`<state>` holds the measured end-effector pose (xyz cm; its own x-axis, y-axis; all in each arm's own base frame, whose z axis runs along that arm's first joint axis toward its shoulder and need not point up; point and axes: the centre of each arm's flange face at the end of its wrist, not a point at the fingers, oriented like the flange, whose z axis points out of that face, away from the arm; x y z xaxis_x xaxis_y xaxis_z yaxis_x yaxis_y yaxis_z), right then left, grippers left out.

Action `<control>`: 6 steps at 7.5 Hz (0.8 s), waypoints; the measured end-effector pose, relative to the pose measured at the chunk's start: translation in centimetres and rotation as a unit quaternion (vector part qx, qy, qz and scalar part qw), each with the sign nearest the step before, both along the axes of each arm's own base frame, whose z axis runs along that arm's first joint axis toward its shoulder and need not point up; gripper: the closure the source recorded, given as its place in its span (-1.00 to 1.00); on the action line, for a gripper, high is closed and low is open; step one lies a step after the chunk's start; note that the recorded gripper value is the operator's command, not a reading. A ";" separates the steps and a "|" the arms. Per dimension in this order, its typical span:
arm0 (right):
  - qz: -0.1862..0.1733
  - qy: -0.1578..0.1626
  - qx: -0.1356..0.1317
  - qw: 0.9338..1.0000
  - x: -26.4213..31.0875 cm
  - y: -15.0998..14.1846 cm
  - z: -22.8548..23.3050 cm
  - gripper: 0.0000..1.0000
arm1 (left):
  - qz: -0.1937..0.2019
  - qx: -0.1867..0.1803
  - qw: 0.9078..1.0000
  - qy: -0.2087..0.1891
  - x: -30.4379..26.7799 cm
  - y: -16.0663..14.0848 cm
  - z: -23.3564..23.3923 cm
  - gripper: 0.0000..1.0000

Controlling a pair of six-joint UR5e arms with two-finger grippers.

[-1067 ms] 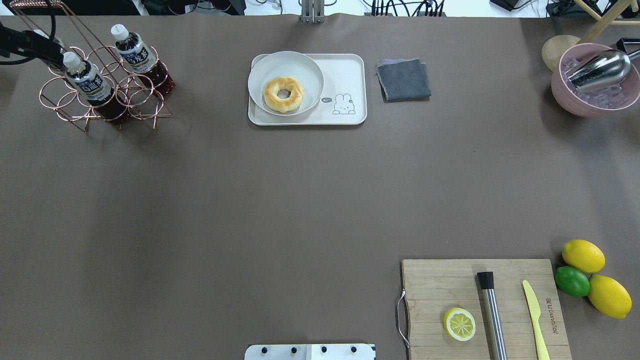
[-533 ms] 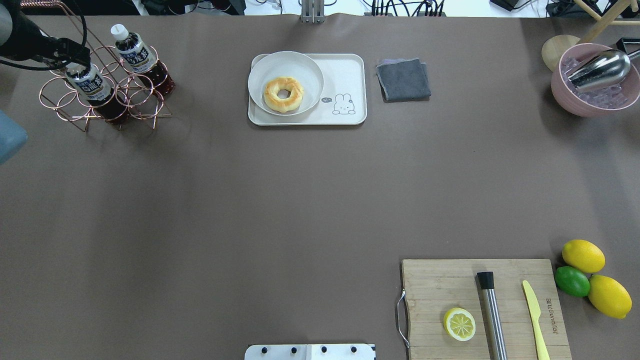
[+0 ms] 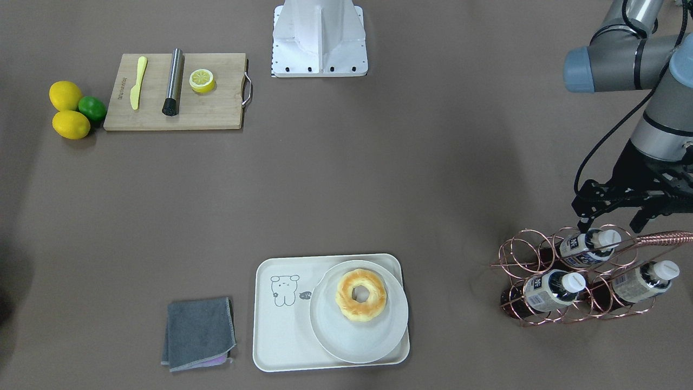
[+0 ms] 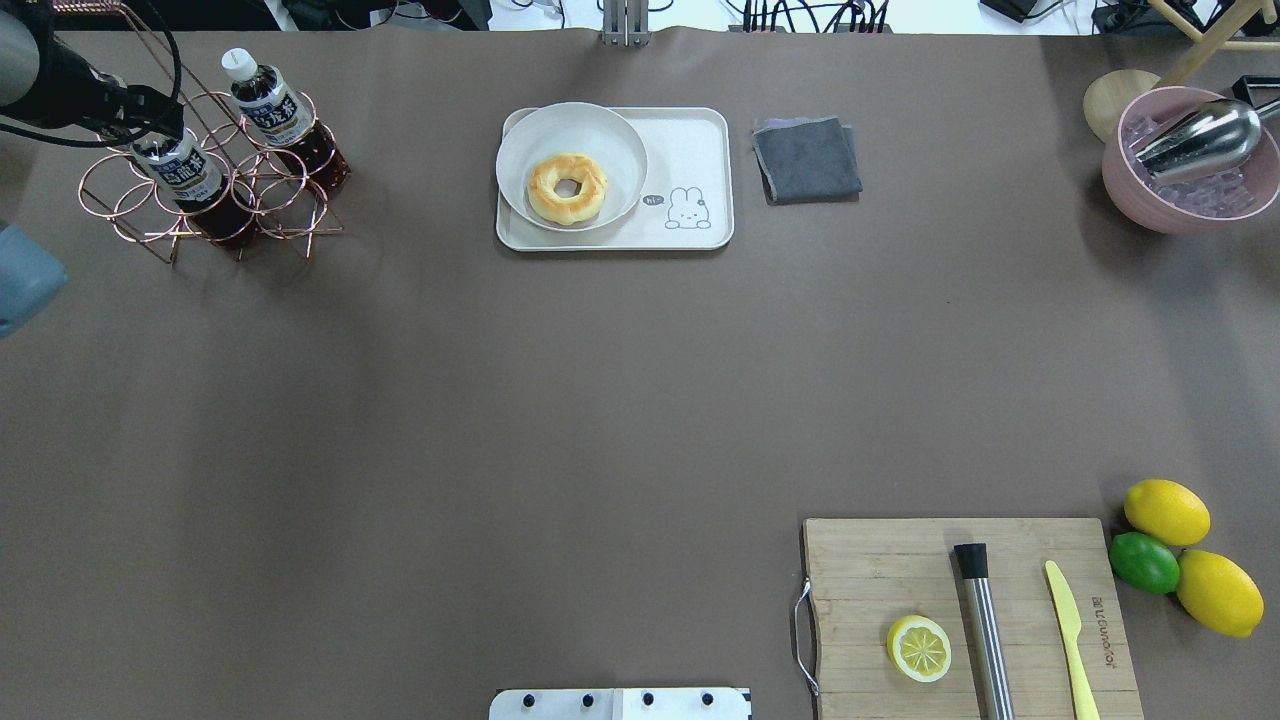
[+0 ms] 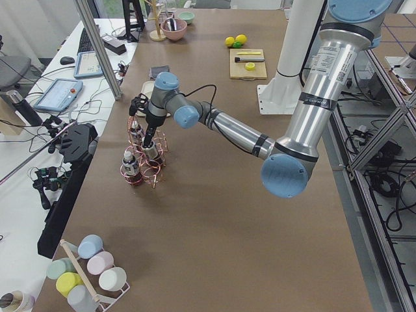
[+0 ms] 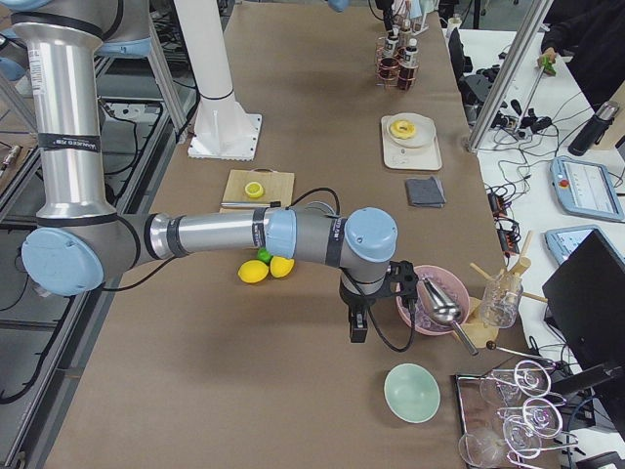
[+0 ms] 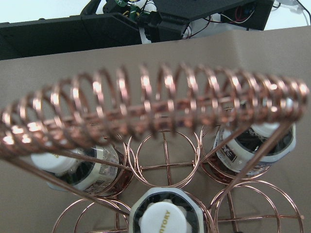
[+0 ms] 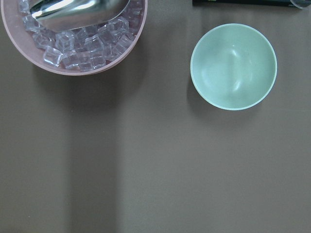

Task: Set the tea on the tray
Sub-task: 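Move the left gripper down onto a tea bottle in the copper rack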

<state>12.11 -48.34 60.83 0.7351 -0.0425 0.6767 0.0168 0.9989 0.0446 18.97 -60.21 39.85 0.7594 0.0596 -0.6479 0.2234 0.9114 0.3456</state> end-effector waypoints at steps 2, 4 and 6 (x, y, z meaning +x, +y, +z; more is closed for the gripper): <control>0.000 0.000 0.000 1.000 0.0 -0.1 -0.1 -1.00 | 0.000 0.003 1.000 0.001 0.1 -0.3 0.4 -0.41; 0.000 0.000 0.001 1.000 0.0 -0.1 -0.2 -1.00 | 0.001 0.006 1.000 0.003 0.6 -1.3 1.0 0.03; 0.000 0.000 0.003 1.000 0.0 -0.2 -0.3 -1.00 | 0.001 0.009 1.000 0.004 0.7 -1.7 0.9 0.83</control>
